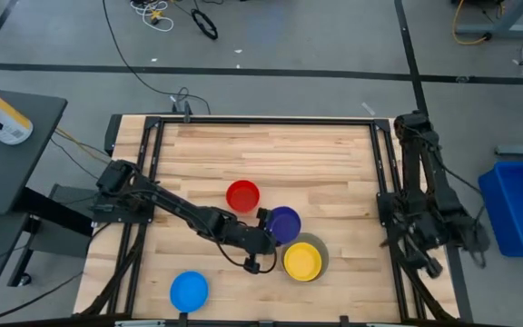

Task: Nest bowls inside each other
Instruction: Stack the dark blue bowl on the yellow bowl

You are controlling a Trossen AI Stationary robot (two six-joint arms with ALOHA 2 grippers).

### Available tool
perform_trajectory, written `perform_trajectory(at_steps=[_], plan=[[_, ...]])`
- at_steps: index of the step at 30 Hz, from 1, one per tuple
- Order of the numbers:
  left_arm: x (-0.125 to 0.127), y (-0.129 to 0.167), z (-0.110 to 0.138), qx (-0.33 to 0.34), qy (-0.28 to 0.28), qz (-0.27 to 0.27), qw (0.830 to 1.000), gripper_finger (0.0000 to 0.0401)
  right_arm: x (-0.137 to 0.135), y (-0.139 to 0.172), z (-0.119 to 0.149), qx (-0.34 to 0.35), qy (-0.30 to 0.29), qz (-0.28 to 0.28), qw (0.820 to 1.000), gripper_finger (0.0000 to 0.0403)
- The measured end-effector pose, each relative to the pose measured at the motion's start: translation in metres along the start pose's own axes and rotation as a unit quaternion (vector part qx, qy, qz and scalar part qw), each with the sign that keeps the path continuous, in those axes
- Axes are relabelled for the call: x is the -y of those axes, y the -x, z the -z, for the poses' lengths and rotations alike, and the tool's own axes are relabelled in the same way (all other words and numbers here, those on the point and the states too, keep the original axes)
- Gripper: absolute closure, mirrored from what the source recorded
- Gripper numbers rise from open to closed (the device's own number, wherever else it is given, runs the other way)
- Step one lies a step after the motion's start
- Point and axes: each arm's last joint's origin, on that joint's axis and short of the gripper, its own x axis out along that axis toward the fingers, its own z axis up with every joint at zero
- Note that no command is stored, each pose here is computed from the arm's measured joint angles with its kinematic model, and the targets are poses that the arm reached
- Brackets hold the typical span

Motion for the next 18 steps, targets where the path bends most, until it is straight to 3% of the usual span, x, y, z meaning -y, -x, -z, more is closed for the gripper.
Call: perform_trajectory(at_steps=[2, 4, 6, 7, 8, 9, 11, 13, 18], plan=[[0.000, 0.000, 0.000, 0.000, -0.002, 0.001, 1.000, 0.0395, -0.008, -0.007, -0.005, -0.008, 0.013, -0.064, 0.998, 0.0136], [0.000, 0.000, 0.000, 0.001, -0.002, 0.001, 1.000, 0.0395, -0.013, -0.012, -0.007, 0.015, 0.075, -0.205, 0.976, 0.0133], [0.000, 0.000, -0.001, 0.004, -0.002, 0.001, 1.000, 0.0395, -0.013, -0.012, -0.007, 0.078, 0.144, -0.379, 0.911, 0.0130], [0.000, 0.000, -0.001, 0.005, -0.002, 0.001, 1.000, 0.0395, -0.009, -0.012, -0.001, 0.087, 0.161, -0.424, 0.887, 0.0129], [0.000, 0.000, -0.001, 0.005, -0.003, 0.001, 1.000, 0.0395, -0.003, -0.014, 0.008, 0.080, 0.171, -0.436, 0.880, 0.0128], [0.001, 0.000, -0.001, 0.006, -0.003, 0.003, 1.000, 0.0395, 0.006, -0.016, 0.016, 0.077, 0.173, -0.419, 0.888, 0.0128], [0.001, 0.000, -0.002, 0.009, -0.002, 0.006, 1.000, 0.0395, 0.025, -0.021, 0.030, 0.081, 0.173, -0.347, 0.918, 0.0129], [0.002, 0.001, -0.002, 0.008, -0.004, 0.008, 1.000, 0.0395, 0.030, -0.029, 0.026, 0.085, 0.163, -0.277, 0.943, 0.0132], [0.005, 0.002, -0.002, 0.009, -0.007, 0.013, 1.000, 0.0395, 0.044, -0.047, 0.025, 0.083, 0.203, -0.251, 0.943, 0.0145]])
